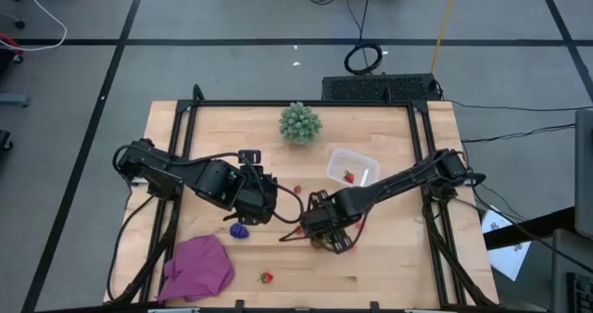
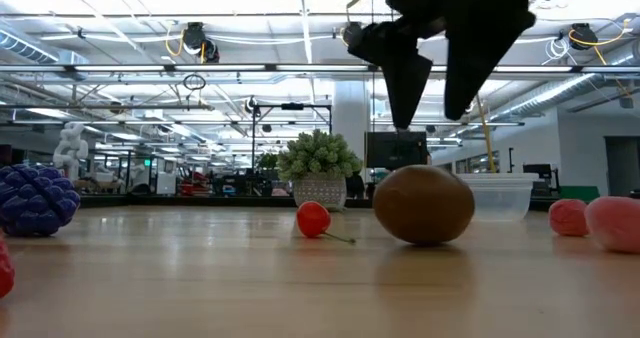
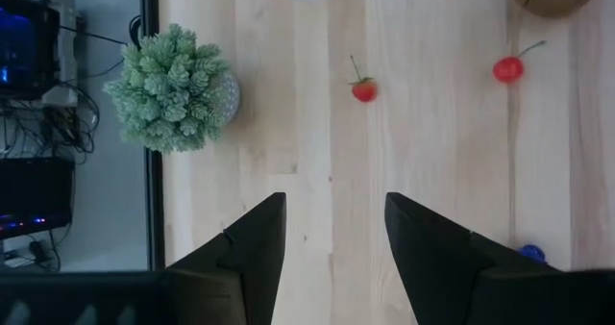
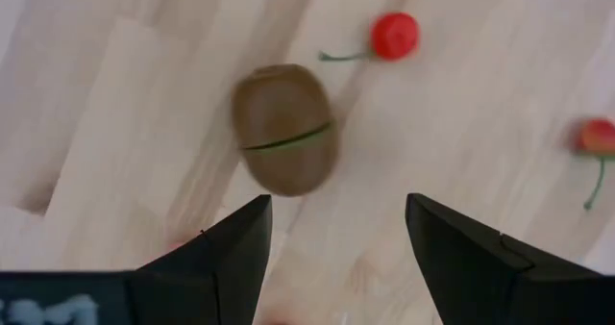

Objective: Pick and placing Produce into tupperware
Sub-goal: Put the brown kiwi into the transparent bin

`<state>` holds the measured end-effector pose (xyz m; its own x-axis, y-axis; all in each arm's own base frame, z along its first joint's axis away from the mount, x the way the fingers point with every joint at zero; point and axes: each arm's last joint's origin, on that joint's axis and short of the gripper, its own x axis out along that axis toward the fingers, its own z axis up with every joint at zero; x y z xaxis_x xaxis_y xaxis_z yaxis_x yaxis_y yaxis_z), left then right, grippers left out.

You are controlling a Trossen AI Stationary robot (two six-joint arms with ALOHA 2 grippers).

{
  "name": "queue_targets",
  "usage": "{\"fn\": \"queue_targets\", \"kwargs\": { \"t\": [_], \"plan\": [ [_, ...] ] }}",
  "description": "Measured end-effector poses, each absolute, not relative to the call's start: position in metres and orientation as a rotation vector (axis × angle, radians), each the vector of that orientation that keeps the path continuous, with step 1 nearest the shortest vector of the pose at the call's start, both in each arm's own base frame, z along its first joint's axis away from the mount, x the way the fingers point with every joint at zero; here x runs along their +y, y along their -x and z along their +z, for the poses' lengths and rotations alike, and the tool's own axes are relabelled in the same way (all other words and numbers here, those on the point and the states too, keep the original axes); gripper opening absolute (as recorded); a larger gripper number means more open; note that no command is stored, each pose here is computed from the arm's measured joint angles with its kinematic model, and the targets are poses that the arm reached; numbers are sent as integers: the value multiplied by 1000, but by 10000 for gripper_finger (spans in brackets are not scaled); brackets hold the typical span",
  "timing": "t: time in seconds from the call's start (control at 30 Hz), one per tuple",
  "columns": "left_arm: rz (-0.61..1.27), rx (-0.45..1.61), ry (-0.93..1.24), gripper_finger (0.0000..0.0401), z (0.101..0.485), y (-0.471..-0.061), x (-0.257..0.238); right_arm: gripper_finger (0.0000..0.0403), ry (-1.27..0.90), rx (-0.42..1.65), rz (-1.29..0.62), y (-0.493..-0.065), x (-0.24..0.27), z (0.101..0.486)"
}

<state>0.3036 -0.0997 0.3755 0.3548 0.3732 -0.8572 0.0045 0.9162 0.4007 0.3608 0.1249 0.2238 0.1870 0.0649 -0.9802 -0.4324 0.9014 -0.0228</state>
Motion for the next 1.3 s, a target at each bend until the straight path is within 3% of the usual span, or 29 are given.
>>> {"fn": "queue_targets", "kwargs": {
  "t": [0.43, 0.97, 1.3],
  "plan": [
    [252, 1207, -370, 184, 375, -302, -99, 233, 599, 1158, 606, -357, 159, 214],
    [317, 1186, -276, 184, 375, -302, -99, 233, 665, 1197, 654, -343, 150, 171],
    [333, 1179, -268, 184, 375, -303, -98, 233, 712, 1131, 688, -344, 155, 169]
  ]
}}
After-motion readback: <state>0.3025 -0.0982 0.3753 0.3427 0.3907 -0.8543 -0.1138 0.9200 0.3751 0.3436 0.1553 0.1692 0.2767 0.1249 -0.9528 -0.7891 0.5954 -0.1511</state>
